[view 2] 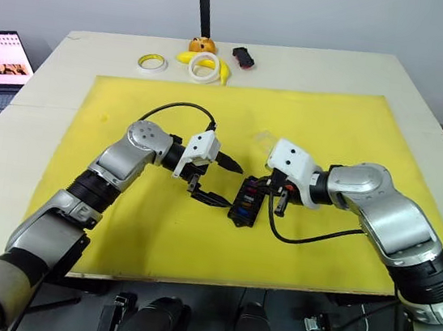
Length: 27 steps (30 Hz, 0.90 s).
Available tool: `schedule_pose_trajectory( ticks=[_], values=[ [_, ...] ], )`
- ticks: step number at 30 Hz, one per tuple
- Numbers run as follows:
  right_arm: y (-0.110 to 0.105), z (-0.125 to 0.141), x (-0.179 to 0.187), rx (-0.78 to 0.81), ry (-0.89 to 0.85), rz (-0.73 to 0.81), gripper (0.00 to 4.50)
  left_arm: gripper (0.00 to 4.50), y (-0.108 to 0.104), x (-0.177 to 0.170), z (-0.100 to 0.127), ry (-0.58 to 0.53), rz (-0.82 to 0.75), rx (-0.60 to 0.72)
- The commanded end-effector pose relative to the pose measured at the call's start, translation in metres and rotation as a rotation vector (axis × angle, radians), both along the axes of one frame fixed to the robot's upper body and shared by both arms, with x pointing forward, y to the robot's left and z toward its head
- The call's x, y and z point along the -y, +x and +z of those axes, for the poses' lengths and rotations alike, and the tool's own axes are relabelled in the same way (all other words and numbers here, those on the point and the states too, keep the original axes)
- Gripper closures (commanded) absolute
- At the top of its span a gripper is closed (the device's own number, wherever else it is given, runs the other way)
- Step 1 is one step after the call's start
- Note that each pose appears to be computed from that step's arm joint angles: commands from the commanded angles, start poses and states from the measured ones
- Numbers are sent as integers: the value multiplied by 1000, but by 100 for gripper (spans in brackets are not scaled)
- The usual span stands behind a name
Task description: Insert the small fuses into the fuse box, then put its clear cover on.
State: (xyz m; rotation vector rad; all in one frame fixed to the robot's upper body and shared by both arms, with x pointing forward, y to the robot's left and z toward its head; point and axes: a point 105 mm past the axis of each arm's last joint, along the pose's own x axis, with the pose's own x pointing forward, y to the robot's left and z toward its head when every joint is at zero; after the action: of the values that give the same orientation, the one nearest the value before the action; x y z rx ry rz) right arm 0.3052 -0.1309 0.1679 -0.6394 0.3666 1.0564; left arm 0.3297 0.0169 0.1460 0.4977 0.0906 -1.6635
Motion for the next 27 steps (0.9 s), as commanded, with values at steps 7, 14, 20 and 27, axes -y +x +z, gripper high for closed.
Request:
schedule_pose_trajectory(
  ticks=[7, 14, 20, 27],
  values=[
    [2, 7, 0, 41, -3, -5, 450, 9, -2, 0, 10, -8, -17, 43],
    [3, 4, 0, 42, -11, -13, 450, 9, -2, 0, 10, -9, -17, 43],
    [1, 11, -2, 40, -7, 2, 450, 9, -3, 0, 9, -8, -19, 46],
    [2, 8, 3, 45, -43, -9, 450, 9, -3, 1, 8, -7, -19, 54]
  ],
)
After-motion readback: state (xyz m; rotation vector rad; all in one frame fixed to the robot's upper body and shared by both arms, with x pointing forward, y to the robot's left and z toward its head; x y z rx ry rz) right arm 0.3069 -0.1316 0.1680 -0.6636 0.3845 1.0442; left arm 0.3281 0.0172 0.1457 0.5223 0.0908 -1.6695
